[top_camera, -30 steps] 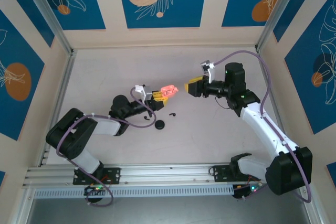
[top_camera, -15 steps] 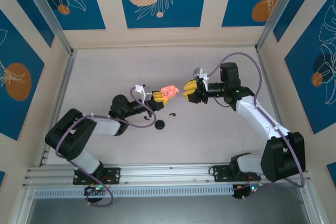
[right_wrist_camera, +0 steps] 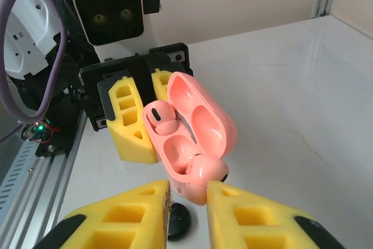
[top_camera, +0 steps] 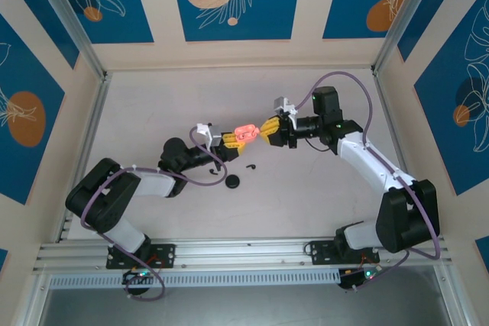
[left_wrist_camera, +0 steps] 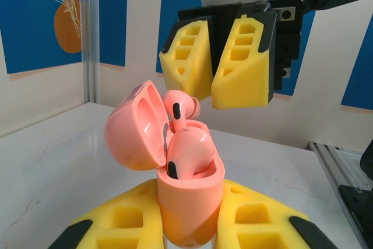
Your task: Insert the wireless bluetooth earbuds into the charging case
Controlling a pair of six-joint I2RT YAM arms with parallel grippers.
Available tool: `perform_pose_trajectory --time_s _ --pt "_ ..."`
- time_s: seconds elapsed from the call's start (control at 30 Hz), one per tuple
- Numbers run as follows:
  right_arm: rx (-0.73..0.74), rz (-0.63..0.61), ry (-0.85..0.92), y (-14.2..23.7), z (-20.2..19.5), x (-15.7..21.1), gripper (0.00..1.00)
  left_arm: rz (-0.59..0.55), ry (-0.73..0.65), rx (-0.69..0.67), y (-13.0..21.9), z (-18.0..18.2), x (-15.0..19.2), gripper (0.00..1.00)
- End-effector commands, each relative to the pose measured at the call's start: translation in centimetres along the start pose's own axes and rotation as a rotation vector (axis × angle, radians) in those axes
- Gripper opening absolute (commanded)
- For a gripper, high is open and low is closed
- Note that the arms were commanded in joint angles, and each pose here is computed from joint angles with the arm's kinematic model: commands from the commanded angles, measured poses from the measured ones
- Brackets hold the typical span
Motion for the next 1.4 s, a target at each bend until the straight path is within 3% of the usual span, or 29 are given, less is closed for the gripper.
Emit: perform_pose_trajectory --time_s 0.0,0.2,0.57,0.93,1.37 --pt "-0.051 -0.007 0.007 -0.1 0.8 -0.9 0.2 -0.064 -0.054 0.005 -0.2 -0.2 -2.1 0.13" --pt "-0.061 0.003 -0.013 -0.2 1.2 -0.9 0.13 -0.065 -0.056 -0.015 -0.2 0.1 -2.1 0.13" --pt "-0.065 0.008 -0.023 -0.4 1.3 -0.8 0.12 -0.067 -0.058 -0.019 -0.1 0.1 -2.2 0.13" --pt "-0.009 -0.027 0.012 1.3 0.8 -0.6 0.33 -0.067 -0.062 -0.014 -0.1 0.0 -2.2 0.13" --pt "-0.065 0.01 -0.026 0.0 0.3 0.0 0.33 -0.066 -0.063 -0.016 -0.1 0.0 -2.1 0.13"
Point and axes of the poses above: each hand's point on the last joint's axis, 136 mm out from that joint toward the fingers, its own y axis back along the fingers, its own z axis along the line the jaws close on, x = y × z, the point moved 1 cm from there along y, back along the fingers, and after that the axes turned 5 degrees about -y, right-handed, at the moved point
